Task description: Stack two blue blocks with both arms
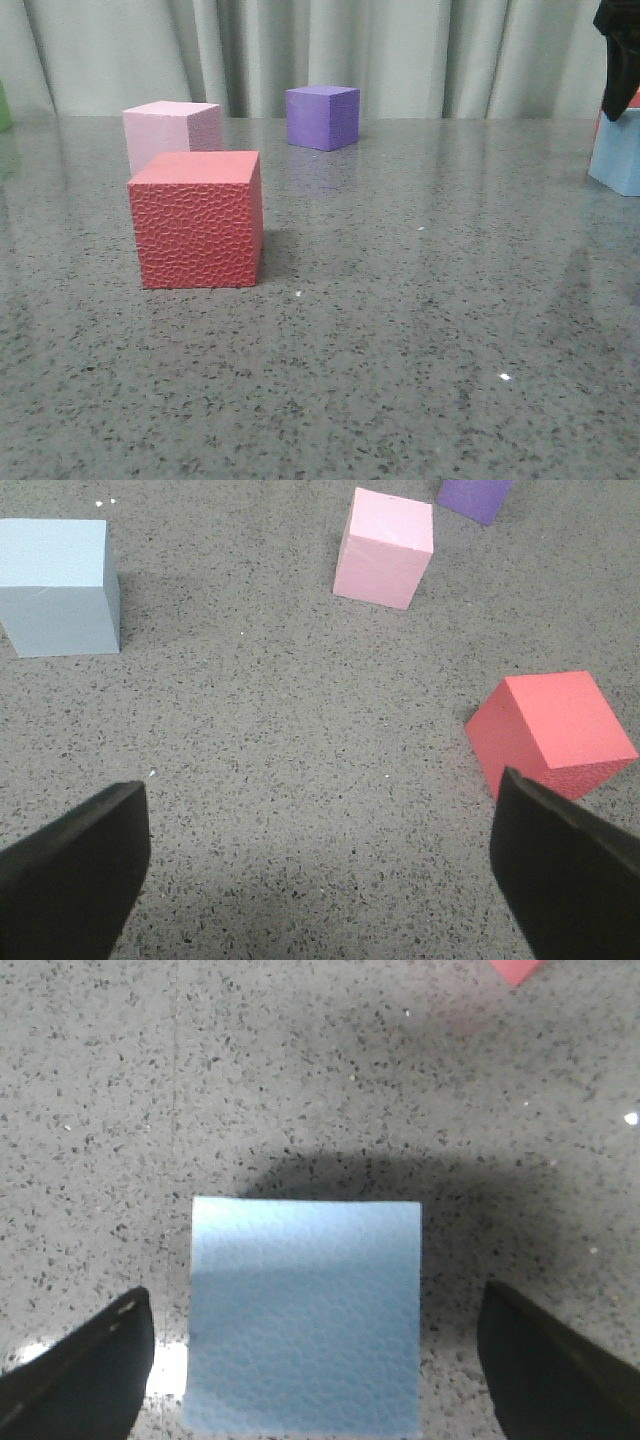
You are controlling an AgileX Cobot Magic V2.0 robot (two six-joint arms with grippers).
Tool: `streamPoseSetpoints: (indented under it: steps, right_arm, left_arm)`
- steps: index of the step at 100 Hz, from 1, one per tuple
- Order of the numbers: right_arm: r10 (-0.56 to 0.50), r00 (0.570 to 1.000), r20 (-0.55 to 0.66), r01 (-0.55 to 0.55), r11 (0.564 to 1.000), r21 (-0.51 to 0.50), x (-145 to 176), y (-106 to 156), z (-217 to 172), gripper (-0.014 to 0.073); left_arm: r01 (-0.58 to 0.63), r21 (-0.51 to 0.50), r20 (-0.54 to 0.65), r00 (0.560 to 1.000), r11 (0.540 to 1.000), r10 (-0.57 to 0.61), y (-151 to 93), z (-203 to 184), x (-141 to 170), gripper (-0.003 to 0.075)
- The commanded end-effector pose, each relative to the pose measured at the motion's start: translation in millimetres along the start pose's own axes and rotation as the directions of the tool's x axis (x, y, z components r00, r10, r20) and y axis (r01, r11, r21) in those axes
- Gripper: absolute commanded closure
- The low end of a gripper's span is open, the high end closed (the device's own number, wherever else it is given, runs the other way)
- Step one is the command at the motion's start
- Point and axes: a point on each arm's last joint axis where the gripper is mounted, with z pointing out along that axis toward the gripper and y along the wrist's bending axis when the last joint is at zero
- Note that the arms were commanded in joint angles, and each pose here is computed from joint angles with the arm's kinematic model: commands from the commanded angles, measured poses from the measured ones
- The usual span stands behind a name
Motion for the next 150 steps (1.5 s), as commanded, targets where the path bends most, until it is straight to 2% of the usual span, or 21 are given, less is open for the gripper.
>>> streamPoseSetpoints:
  steps: [1, 37, 60, 69, 88, 101, 119, 132, 150]
  right_arm:
    - [0.003, 0.995, 0.103, -0.003, 1.0, -0.004, -12.8, -1.6, -15.5, -0.005]
    - [0.006, 0.999, 0.041, -0.005, 1.0, -0.005, -11.9, -0.9, 12.4, -0.005]
    - [0.006, 0.999, 0.035, -0.006, 1.0, -0.005, -11.8, -0.8, 15.1, -0.0044]
    - [0.006, 0.999, 0.034, -0.006, 1.0, -0.005, -11.7, -0.8, 15.1, 0.0013]
    - [0.01, 1.0, 0.029, -0.009, 1.0, -0.009, -11.2, -0.4, 15.2, 0.0223]
    - [0.023, 0.999, 0.027, -0.022, 0.999, -0.024, -11.4, 0.9, 14.7, 0.0232]
    - [0.04, 0.999, 0.013, -0.039, 0.998, -0.051, -19.9, 4.2, -0.4, 0.0232]
    - [0.061, 0.998, -0.002, -0.061, 0.992, -0.111, -29.9, 12.9, -21.6, 0.0232]
    - [0.005, 1.0, 0.025, -0.001, 0.987, -0.159, -41.1, 37.7, -50.1, 0.0232]
  left_arm:
    - [0.007, 0.012, 0.081, 0.997, 1.0, -0.008, -2.2, -5.3, -13.0, 0.0059]
    - [0.006, 0.01, 0.079, 0.997, 1.0, -0.007, -2.1, -5.2, -12.8, 0.0059]
    - [0.006, 0.011, 0.077, 0.997, 1.0, -0.007, -2.1, -5.2, -12.6, 0.0059]
    - [0.006, 0.011, 0.077, 0.997, 1.0, -0.007, -2.1, -5.2, -12.6, 0.0059]
    - [0.006, 0.011, 0.077, 0.997, 1.0, -0.007, -2.1, -5.2, -12.6, 0.0059]
    - [0.006, 0.011, 0.077, 0.997, 1.0, -0.007, -2.1, -5.2, -12.6, 0.0059]
    - [0.006, 0.011, 0.077, 0.997, 1.0, -0.007, -2.1, -5.2, -12.6, 0.0059]
    - [0.006, 0.011, 0.077, 0.997, 1.0, -0.007, -2.1, -5.2, -12.6, 0.0059]
    - [0.006, 0.011, 0.075, 0.997, 1.0, -0.007, -2.1, -5.2, -12.4, 0.0059]
